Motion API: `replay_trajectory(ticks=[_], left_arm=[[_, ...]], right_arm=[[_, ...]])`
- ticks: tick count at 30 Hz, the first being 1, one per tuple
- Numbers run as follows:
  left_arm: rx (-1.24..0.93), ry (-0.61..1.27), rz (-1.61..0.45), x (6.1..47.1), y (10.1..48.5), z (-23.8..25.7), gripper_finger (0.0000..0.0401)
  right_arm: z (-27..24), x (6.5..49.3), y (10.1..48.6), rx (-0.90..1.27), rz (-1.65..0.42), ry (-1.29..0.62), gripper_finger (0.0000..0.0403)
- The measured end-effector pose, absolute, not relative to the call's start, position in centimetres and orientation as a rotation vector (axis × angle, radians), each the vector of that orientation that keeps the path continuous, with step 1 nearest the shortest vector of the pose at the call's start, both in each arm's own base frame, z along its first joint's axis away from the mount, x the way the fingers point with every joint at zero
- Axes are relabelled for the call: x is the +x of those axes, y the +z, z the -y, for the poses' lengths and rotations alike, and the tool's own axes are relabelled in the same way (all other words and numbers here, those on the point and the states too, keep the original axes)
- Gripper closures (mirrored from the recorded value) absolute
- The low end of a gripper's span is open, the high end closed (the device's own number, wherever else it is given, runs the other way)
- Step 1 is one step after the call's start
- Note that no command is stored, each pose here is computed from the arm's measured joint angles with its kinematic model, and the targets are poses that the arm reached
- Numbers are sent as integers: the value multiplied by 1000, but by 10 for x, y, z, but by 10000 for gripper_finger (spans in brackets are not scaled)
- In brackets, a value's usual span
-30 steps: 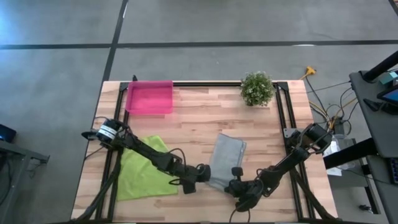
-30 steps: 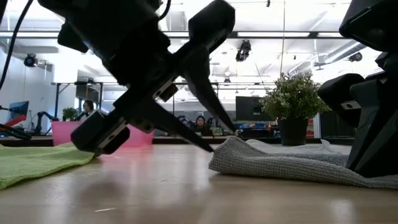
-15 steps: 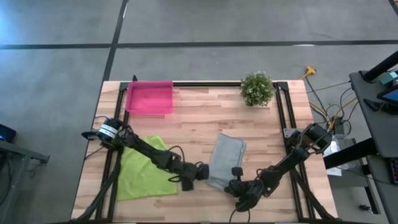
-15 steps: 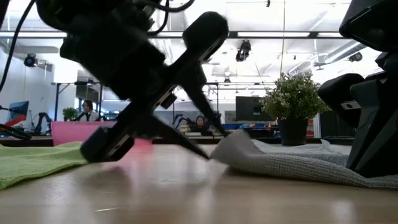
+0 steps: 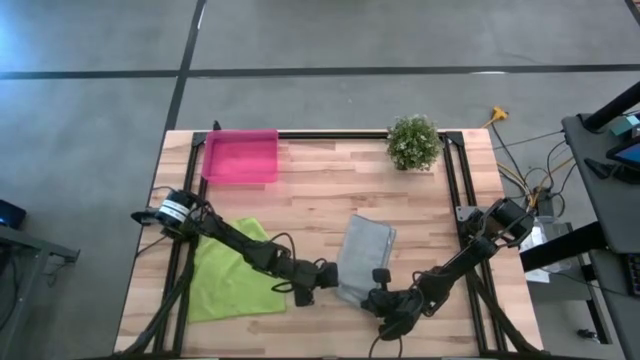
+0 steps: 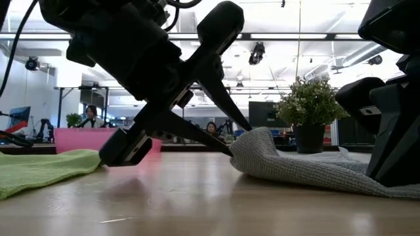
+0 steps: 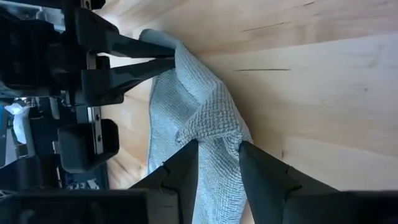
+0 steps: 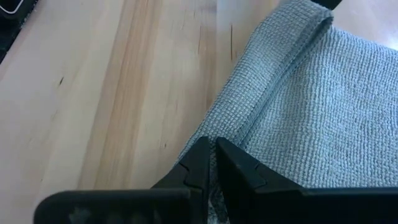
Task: Roll microfiber towels into tight, uniform cylinder then place into a basket
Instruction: Roll the blue microfiber cloth
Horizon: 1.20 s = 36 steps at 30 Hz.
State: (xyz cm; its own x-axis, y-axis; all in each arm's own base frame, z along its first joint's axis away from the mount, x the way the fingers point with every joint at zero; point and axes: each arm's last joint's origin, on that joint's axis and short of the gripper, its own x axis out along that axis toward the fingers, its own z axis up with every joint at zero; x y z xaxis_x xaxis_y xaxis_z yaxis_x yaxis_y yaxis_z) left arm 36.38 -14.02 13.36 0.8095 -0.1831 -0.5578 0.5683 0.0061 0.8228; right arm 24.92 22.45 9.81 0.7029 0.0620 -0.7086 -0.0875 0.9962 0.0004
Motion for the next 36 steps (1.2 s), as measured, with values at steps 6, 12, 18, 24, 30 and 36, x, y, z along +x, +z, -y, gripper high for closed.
replay_trajectory(ticks=[6, 12, 18, 24, 30, 36], left_arm=[[1452, -618, -335, 363, 132, 140, 299], [1451, -603, -346, 362, 134, 140, 299], [1416, -559, -340, 363, 144, 137, 299], [1343, -703, -306, 358, 141, 141, 287], [1308, -716, -382, 356, 135, 137, 231], [1327, -666, -292, 361, 142, 138, 183]], right_arm=[[-224, 249, 98, -36, -789, 82, 376], [-224, 249, 98, -35, -789, 82, 376], [-224, 249, 97, 3, -794, 62, 376], [-224, 249, 97, 25, -796, 51, 376], [-224, 249, 97, 27, -804, 58, 376], [-224, 248, 96, 27, -808, 61, 376]])
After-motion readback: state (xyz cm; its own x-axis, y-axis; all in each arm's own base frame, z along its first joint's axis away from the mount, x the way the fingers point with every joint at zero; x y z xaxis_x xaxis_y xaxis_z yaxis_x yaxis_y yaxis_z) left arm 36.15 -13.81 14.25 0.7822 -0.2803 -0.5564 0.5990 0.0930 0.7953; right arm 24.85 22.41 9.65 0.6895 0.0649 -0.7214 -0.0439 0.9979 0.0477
